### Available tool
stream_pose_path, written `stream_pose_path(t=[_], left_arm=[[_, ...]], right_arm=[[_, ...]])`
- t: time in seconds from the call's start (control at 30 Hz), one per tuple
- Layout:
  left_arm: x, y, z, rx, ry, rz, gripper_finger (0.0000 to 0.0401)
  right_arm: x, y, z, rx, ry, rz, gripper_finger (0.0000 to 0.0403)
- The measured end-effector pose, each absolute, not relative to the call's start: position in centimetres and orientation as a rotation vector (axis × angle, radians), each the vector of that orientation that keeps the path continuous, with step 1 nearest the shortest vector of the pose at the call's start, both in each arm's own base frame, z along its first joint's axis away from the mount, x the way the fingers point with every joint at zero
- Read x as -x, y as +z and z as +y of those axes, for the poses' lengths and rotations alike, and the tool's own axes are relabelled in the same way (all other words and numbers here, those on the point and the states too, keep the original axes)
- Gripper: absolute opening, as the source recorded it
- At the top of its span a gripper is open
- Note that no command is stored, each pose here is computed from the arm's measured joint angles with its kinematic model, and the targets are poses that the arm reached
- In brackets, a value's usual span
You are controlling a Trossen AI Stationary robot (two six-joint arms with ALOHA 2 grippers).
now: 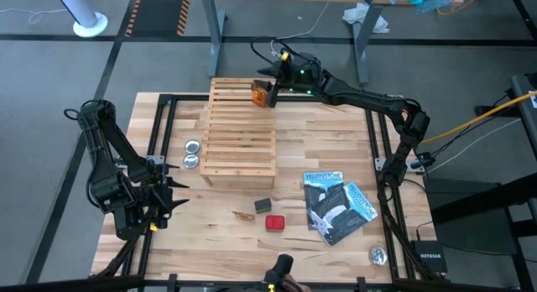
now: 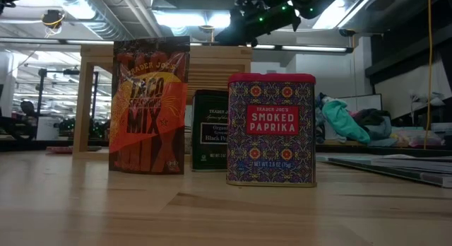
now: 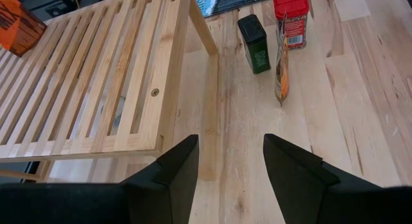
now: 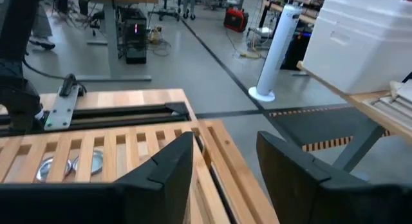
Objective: Shelf spices
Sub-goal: Put the orange seasoning pack on the shelf
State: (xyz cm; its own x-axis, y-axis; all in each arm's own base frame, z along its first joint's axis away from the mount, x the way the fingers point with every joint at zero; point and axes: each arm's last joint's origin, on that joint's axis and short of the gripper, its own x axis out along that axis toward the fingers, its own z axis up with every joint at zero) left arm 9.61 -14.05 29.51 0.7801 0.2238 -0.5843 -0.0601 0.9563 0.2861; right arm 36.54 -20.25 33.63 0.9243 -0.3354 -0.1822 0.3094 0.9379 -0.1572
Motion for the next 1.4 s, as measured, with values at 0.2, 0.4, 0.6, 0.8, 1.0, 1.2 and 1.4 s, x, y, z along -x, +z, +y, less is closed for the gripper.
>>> stream_pose_path(t=[0.2,0.4,0.6,0.8,1.0,1.2,1.4], left_arm=[[-9.6,29.5,-14.1,-0.259,0.155,0.660,0.0169],[-9.6,29.5,-14.1,-0.259,0.155,0.660,0.0169],[-9.6,29.5,-14.0,-0.259,0.156,0.660,0.0169],[-9.6,29.5,-14.1,-0.259,0.155,0.660,0.0169],[-9.6,29.5,-14.0,-0.259,0.155,0.660,0.0169],[-9.6,29.5,-14.0,-0.259,0.156,0.660,0.0169],[-9.6,29.5,-14.1,-0.259,0.155,0.660,0.0169]], right_arm=[[-36.5,34.5,-20.2,0.153,-0.339,0.134,0.0177],[-35.7,36.1,-19.7,0.165,-0.323,0.089,0.0177],[-35.9,36.5,-16.7,0.074,-0.121,0.133,0.0177],[-38.0,35.7,-10.1,0.072,0.009,0.232,0.0177],[-39.2,35.0,-1.9,0.128,-0.015,0.317,0.0177],[-38.5,34.3,5.7,0.097,-0.110,0.373,0.0177],[-37.8,31.5,9.7,-0.066,-0.176,0.367,0.0177]])
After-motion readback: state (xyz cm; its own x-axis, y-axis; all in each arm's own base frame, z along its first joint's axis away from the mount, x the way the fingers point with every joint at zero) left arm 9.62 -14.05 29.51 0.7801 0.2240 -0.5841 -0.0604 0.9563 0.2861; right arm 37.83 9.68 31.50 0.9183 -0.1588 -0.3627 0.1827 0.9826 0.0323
